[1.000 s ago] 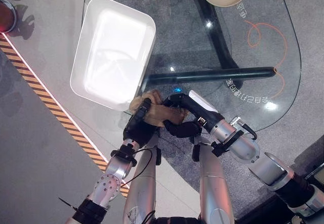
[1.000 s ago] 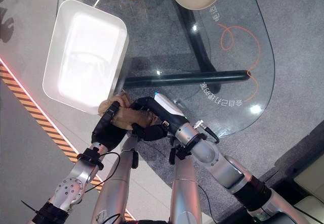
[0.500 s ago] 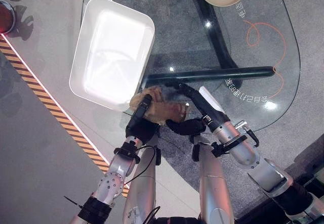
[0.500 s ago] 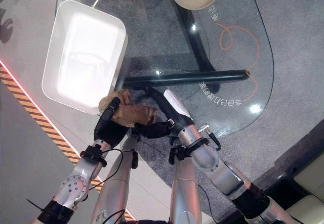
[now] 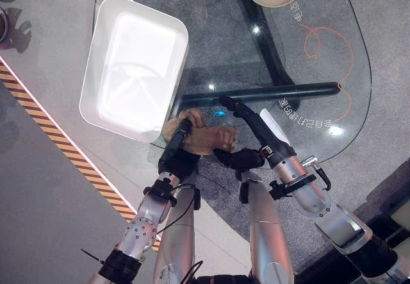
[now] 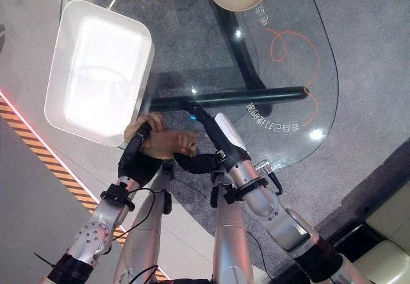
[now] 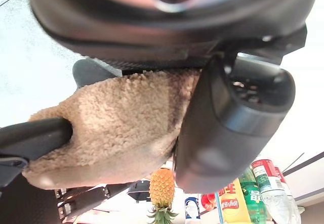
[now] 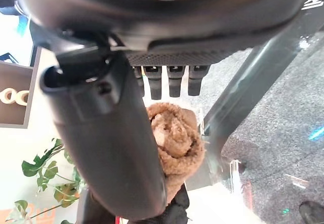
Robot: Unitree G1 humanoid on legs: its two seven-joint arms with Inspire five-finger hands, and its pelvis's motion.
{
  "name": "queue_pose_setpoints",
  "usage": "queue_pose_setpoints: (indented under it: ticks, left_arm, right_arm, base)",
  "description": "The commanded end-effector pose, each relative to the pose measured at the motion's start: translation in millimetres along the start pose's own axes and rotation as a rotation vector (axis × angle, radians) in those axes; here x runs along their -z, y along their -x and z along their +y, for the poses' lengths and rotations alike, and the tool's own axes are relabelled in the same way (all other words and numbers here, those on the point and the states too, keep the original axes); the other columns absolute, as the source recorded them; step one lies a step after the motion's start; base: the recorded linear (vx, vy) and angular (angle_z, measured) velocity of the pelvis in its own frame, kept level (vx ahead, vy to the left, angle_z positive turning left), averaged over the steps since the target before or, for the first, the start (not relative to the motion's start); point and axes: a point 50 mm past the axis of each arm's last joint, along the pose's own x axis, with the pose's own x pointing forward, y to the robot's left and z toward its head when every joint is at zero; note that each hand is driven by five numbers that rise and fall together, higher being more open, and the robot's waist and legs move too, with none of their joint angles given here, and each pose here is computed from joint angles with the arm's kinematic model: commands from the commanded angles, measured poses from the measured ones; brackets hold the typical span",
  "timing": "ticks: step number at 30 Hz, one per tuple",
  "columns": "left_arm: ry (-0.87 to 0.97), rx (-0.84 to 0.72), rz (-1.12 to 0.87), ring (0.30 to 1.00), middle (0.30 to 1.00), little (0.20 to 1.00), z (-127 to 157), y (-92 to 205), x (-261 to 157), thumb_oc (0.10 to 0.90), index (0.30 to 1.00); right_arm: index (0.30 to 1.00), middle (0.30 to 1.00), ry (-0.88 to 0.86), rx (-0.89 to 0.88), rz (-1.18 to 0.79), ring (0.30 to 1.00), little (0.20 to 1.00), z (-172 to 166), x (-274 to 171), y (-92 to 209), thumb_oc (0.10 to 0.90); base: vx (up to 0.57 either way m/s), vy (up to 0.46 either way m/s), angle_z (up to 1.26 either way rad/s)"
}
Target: Wipe the table with a cloth and put it in the basket.
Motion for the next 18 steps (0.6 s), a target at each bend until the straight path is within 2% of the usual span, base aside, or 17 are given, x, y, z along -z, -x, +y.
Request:
queue_pose_setpoints:
  ticks: [1,12,18]
  left_arm:
    - [-0.087,0.201,-0.095,0.300,0.300,0.200,-24,20,-18,0.100,0.300]
    - [-0.317,0.267,-0.357,0.300,0.300,0.200,-42,21,-60,0.100,0.300]
    - [-0.510,0.219,-0.510,0.300,0.300,0.200,-51,30,-84,0.100,0.300]
  right_arm:
    - [0.900,0.900,0.042,0.252,-0.159,0.900,0.900,-50,-30,-3,0.800]
    - [0.900,0.900,-0.004,0.163,-0.071,0.900,0.900,-41,-16,1,0.800]
    - [0.900,0.900,-0.034,0.109,0.012,0.900,0.900,-33,-3,11,0.800]
  base:
    - [0.00,0.000,0.00]
    - [0.01,0.037,-0.01]
    - [0.01,0.064,-0.04]
